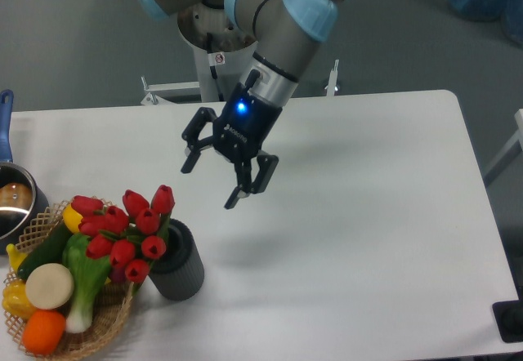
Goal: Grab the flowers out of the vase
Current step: 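Lower the open gripper toward the red tulip stems above the vase, then position the gripper fingers around the tulip stems at the vase rim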
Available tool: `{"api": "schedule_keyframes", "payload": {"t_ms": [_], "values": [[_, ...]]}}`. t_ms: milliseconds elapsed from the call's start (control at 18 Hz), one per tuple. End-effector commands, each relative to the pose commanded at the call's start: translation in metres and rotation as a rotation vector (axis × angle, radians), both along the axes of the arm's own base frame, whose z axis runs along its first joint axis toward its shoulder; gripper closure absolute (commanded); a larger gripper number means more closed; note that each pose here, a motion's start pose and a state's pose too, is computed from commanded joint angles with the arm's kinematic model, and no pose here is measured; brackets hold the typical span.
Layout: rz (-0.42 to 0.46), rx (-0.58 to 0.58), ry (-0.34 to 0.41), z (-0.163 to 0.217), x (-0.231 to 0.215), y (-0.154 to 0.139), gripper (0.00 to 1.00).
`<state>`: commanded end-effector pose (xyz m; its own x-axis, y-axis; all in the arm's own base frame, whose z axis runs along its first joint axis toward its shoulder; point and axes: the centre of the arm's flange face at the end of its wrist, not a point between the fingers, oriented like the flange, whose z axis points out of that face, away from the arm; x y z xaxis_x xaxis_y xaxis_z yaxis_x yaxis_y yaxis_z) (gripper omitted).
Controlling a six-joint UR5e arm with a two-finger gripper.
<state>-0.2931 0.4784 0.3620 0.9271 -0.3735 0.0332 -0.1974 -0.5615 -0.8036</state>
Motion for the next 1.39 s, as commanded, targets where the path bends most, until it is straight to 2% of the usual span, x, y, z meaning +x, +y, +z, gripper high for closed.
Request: {"api": "schedule_keyframes", "payload": {"t_ms": [278,444,944,1111,1389], "values": [[-0.04,0.09,-0.121,-0.011,-0.001,0.011,0.0],[-0.042,0.086,-0.13,-0.017,-0.002,0.013,0.0],[-0.054,0.083,-0.112,-0.025,-0.014,0.024,0.0],[-0.067,0.104,-0.076,-0.027,-0.02,0.031,0.0],[-0.101,0.113,-0.058,-0.031,-0.015,0.039,0.0]]}}
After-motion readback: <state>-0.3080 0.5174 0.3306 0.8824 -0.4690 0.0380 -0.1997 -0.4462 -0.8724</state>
